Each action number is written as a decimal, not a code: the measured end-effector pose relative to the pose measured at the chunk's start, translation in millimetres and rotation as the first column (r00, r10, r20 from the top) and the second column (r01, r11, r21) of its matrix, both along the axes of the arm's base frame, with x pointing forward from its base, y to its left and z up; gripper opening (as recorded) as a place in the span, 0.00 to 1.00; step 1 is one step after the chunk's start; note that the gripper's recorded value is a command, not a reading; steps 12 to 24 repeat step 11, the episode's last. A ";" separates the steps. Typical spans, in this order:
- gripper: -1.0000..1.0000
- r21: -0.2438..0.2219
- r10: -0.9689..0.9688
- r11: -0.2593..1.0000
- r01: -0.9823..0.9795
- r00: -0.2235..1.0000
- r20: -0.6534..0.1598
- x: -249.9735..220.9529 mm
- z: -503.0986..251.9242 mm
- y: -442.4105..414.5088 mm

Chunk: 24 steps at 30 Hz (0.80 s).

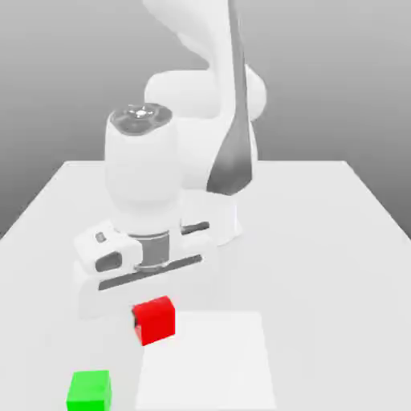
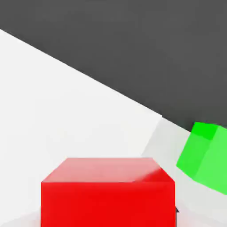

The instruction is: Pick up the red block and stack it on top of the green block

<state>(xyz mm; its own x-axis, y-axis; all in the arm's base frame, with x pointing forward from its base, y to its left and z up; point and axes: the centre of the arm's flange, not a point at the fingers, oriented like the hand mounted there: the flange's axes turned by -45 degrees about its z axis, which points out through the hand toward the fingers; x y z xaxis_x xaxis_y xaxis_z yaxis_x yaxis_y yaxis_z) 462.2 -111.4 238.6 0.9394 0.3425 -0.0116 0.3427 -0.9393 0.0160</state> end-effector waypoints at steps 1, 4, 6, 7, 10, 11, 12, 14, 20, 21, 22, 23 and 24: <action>0.00 0.004 -0.046 0.999 0.046 0.999 0.001 7.6 2.4 -13.0; 0.00 0.018 -0.156 0.988 0.156 0.988 0.005 24.3 -1.2 -45.6; 0.00 0.020 -0.171 0.985 0.171 0.985 0.006 27.4 -24.3 -50.6; 0.00 0.020 -0.174 0.985 0.174 0.985 0.005 27.5 -38.2 -51.5; 1.00 0.020 -0.176 0.984 0.176 0.984 0.005 27.1 -49.9 -51.9; 1.00 0.020 -0.176 0.984 0.176 0.984 0.005 27.1 -49.9 -51.9; 1.00 0.020 -0.176 0.984 0.176 0.984 0.005 27.1 -49.9 -51.9; 1.00 0.020 -0.176 0.984 0.176 0.984 0.005 27.1 -49.9 -51.9; 1.00 0.020 -0.176 0.984 0.176 0.984 0.005 27.1 -49.9 -51.9; 1.00 0.020 -0.176 0.984 0.176 0.984 0.005 27.1 -49.9 -51.9; 1.00 0.020 -0.176 0.984 0.176 0.984 0.005 27.1 -49.9 -51.9; 1.00 0.020 -0.176 0.984 0.176 0.984 0.005 27.1 -49.9 -51.9; 1.00 0.020 -0.176 0.984 0.176 0.984 0.005 27.1 -49.9 -51.9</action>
